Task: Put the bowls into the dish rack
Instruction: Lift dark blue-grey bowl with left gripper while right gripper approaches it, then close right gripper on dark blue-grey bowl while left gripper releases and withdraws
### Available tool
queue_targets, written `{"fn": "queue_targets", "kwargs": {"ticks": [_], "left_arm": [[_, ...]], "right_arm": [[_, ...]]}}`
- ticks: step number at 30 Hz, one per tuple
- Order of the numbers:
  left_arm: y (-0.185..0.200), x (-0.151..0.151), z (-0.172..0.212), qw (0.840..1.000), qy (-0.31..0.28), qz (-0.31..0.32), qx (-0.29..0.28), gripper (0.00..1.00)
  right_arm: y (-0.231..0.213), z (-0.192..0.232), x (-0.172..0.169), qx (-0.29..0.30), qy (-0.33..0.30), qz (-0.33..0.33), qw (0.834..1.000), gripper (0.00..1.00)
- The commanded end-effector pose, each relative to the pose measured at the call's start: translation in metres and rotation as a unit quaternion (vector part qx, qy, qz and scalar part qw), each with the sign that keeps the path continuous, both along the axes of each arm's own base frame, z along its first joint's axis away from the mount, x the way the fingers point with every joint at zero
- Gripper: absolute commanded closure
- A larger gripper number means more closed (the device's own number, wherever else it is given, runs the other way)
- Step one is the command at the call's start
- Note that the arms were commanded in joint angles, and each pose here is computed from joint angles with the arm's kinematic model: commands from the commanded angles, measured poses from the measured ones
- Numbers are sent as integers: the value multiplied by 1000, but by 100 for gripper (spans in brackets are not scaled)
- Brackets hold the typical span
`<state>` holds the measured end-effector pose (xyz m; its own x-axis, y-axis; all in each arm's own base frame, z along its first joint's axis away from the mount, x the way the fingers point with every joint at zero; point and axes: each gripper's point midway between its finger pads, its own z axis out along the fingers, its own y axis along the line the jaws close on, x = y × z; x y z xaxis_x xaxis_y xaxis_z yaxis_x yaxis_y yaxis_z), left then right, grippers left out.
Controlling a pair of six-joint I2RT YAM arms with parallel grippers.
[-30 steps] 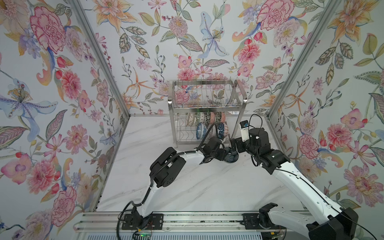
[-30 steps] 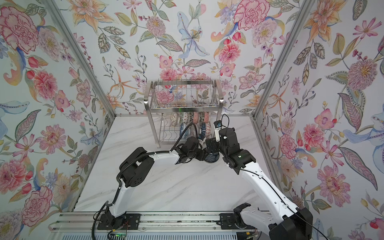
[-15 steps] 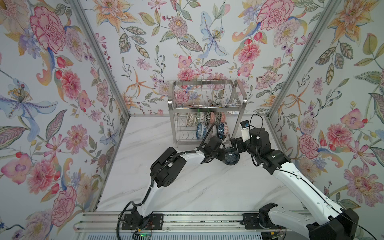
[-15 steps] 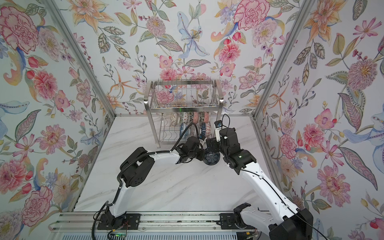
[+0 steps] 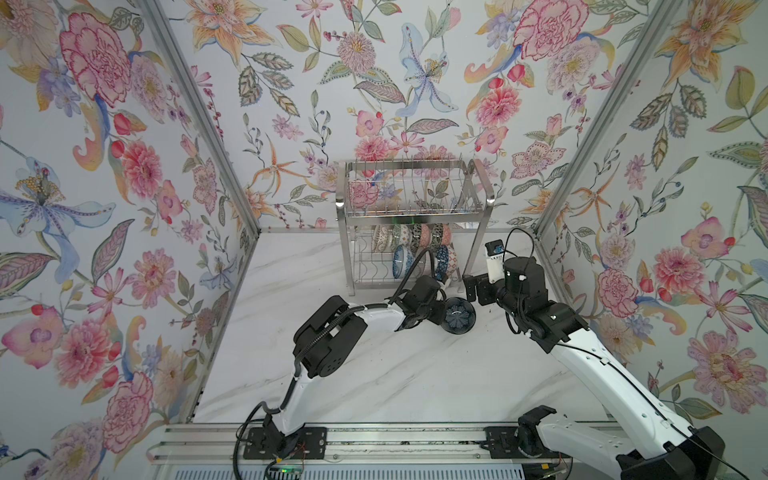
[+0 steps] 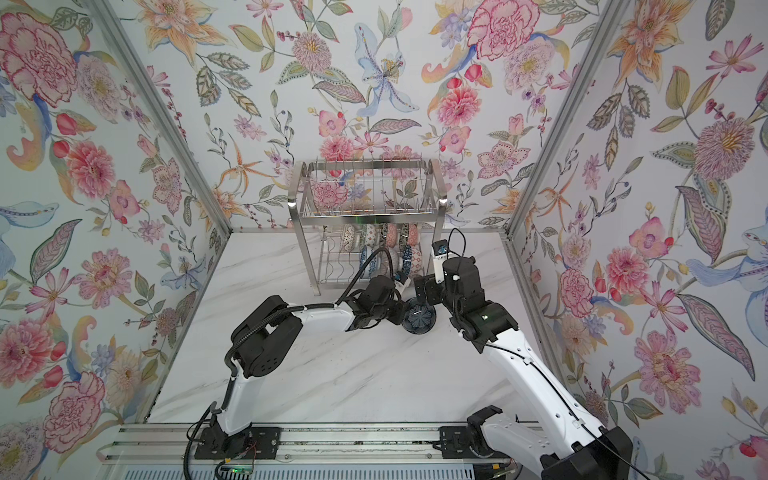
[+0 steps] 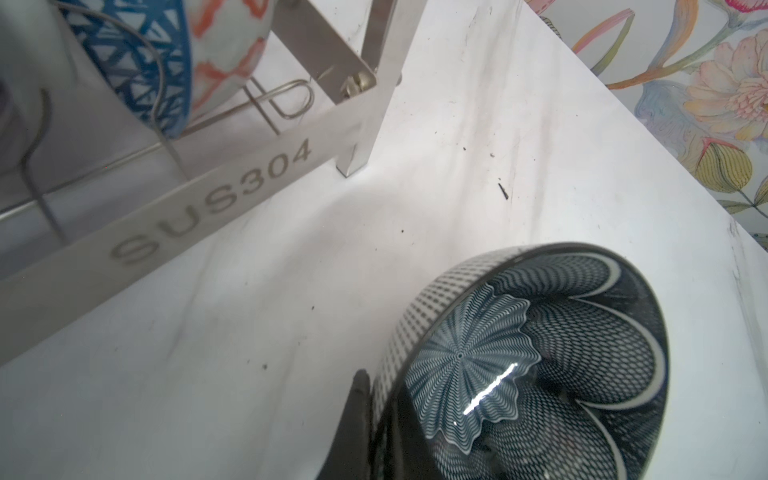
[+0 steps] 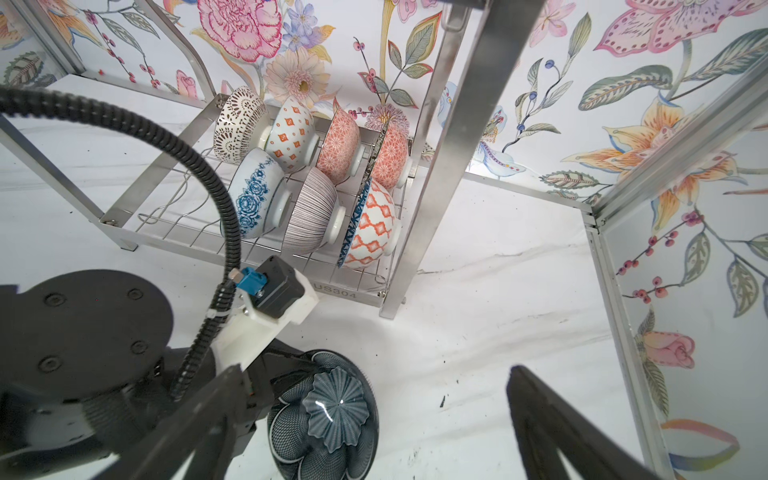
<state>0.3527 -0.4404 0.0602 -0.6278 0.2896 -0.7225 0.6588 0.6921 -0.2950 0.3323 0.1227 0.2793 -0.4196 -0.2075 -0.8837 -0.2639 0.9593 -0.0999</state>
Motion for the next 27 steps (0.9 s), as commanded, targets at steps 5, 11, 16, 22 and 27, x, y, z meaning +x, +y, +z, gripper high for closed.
{"fn": "queue_targets", "kwargs": {"ticks": [5, 11, 16, 22, 27], "left_arm": [[47, -8, 64, 996, -70, 49, -24, 100], [97, -17, 94, 989, -107, 100, -21, 100], [141, -20, 121, 979, -138, 148, -29, 100], [176, -19, 131, 970, -152, 186, -34, 100], [193, -16, 141, 962, -163, 213, -45, 100]], "right_arm": [[3, -3, -7, 21, 13, 1, 1000, 1], [33, -7, -11, 31, 20, 29, 999, 1], [74, -10, -19, 41, 20, 68, 997, 1], [127, -15, -32, 67, 19, 121, 990, 1], [153, -24, -32, 91, 22, 135, 986, 1]]}}
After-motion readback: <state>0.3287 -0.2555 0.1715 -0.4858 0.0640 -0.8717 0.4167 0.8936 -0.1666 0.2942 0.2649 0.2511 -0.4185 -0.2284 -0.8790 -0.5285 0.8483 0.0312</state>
